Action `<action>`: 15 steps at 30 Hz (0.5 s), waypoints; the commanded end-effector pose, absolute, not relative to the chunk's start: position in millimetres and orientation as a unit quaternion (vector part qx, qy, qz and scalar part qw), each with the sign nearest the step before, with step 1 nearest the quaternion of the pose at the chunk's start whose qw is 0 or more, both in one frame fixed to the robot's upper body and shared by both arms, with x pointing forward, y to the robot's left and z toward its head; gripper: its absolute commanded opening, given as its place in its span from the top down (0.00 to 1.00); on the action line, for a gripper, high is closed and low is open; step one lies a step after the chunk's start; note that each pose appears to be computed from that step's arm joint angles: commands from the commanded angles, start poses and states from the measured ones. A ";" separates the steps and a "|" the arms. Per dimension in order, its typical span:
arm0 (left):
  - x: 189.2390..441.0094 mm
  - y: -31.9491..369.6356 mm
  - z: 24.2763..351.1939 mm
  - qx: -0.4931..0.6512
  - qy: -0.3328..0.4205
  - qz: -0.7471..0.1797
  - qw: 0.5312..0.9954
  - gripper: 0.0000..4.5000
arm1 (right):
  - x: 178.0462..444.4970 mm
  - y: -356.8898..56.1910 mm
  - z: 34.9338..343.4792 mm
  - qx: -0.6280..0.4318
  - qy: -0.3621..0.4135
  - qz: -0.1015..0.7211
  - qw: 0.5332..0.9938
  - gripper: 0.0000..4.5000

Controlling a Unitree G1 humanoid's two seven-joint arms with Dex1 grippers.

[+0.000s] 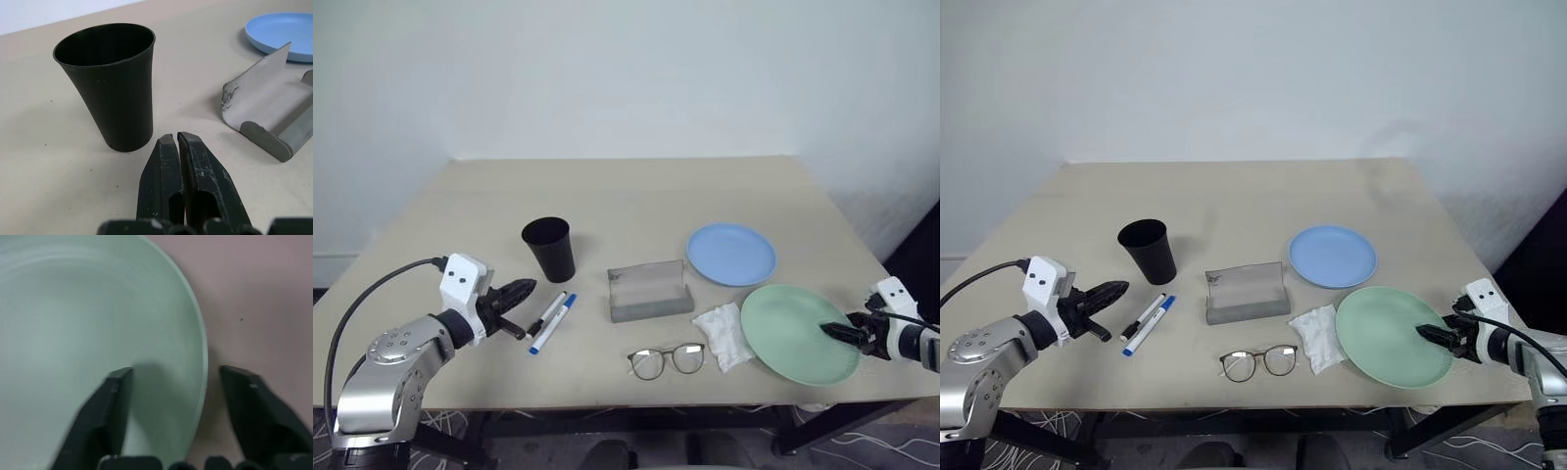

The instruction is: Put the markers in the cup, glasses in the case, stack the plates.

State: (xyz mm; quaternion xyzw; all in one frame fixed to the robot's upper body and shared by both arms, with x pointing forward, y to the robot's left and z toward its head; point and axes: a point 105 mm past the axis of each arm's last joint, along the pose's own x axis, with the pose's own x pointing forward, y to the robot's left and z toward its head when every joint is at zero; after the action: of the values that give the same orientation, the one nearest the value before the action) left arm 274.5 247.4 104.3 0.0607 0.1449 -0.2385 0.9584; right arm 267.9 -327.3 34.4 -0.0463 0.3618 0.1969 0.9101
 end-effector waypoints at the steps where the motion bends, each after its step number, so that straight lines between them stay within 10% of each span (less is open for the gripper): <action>1: 279.4 248.2 114.0 0.081 0.127 -0.240 0.959 1.00 | 277.3 -321.4 48.9 -0.041 0.330 0.207 0.920 0.62; 6: 280.0 246.4 111.1 0.080 0.126 -0.239 0.959 1.00 | 283.6 -321.6 52.4 0.000 0.325 0.196 0.925 0.99; 15: 279.3 244.1 106.9 0.077 0.126 -0.234 0.961 1.00 | 302.0 -321.9 86.4 0.138 0.285 0.196 0.928 1.00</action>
State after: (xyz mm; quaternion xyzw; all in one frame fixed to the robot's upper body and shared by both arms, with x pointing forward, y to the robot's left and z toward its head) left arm 276.6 245.1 98.0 0.0654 0.1448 -0.2347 0.9590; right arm 297.4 -322.8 63.2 0.1208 0.3171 0.1738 0.9245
